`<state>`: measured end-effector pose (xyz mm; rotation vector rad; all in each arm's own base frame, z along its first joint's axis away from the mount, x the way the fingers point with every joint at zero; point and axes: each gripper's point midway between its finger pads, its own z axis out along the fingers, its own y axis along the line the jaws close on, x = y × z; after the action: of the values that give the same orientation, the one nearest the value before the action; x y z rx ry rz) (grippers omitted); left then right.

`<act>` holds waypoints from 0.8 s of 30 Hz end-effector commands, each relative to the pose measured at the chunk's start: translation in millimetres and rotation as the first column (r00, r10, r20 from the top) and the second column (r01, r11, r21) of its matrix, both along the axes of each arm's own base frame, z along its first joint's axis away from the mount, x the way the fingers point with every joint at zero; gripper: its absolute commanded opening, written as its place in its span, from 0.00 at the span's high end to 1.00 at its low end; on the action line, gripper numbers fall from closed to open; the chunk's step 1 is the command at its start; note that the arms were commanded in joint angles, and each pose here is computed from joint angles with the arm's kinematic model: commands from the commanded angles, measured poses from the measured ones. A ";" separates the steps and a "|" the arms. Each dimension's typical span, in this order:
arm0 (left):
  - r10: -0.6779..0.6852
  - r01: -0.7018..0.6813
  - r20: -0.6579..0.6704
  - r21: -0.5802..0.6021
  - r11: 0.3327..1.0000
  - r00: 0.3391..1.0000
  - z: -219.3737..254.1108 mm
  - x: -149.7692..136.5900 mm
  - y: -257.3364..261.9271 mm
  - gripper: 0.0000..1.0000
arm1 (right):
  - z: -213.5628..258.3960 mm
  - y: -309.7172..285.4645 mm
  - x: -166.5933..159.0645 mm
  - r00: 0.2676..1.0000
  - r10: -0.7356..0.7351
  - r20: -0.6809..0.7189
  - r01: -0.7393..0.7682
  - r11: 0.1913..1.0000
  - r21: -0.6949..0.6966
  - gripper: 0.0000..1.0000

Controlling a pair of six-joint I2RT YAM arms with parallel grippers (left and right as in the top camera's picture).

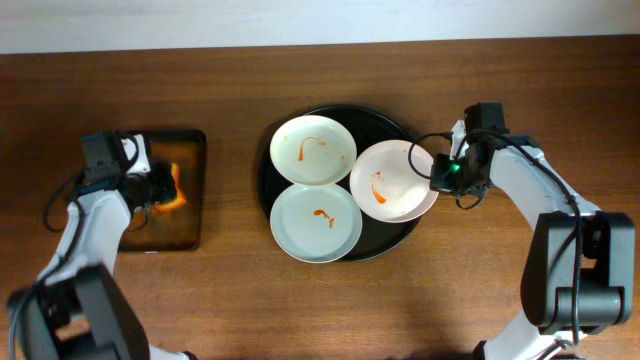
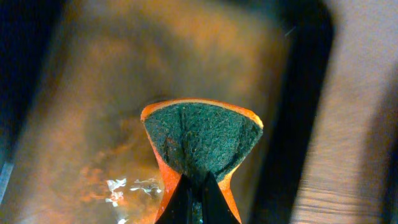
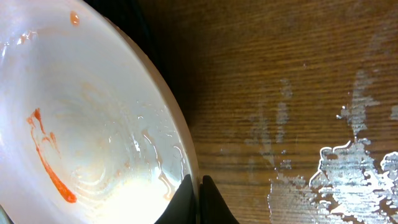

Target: Clean dirty plates on tray and stack at the side

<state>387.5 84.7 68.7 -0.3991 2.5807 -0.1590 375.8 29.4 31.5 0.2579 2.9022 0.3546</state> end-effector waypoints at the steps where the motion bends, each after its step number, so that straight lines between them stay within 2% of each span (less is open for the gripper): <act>1: -0.024 0.022 0.158 0.019 1.000 0.987 62.1 11.7 -2.6 1.00 | -5.8 1.0 -4.3 1.000 0.009 -0.019 -0.009 1.000 -0.002 0.96; 4: -0.033 0.031 0.172 0.012 0.999 0.984 72.6 7.2 -7.0 0.99 | -6.0 1.0 -5.2 1.000 0.009 -0.023 -0.009 1.000 -0.002 0.96; 10: -0.151 0.191 0.258 -0.139 0.972 0.954 92.6 8.9 -49.9 1.00 | -6.1 1.0 -6.1 1.000 0.009 -0.027 -0.009 1.000 -0.001 0.96; 13: -0.200 0.243 0.261 -0.142 0.960 0.944 93.5 10.2 -70.4 0.99 | -6.1 1.0 -6.1 1.000 0.009 -0.027 -0.009 1.000 -0.001 0.96; 17: -0.302 0.354 0.293 -0.144 0.924 0.907 113.0 17.9 -124.5 0.99 | -6.5 1.0 -8.2 0.999 0.009 -0.036 -0.009 1.000 -0.001 0.96; 24: -0.399 0.452 0.360 -0.075 0.889 0.843 147.4 24.6 -216.7 0.99 | -6.7 1.1 -8.9 0.999 0.009 -0.039 -0.009 1.000 -0.001 0.96</act>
<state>411.2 -100.5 188.9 0.1410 2.3457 -0.5547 371.4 29.5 30.5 0.2626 2.9205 0.3553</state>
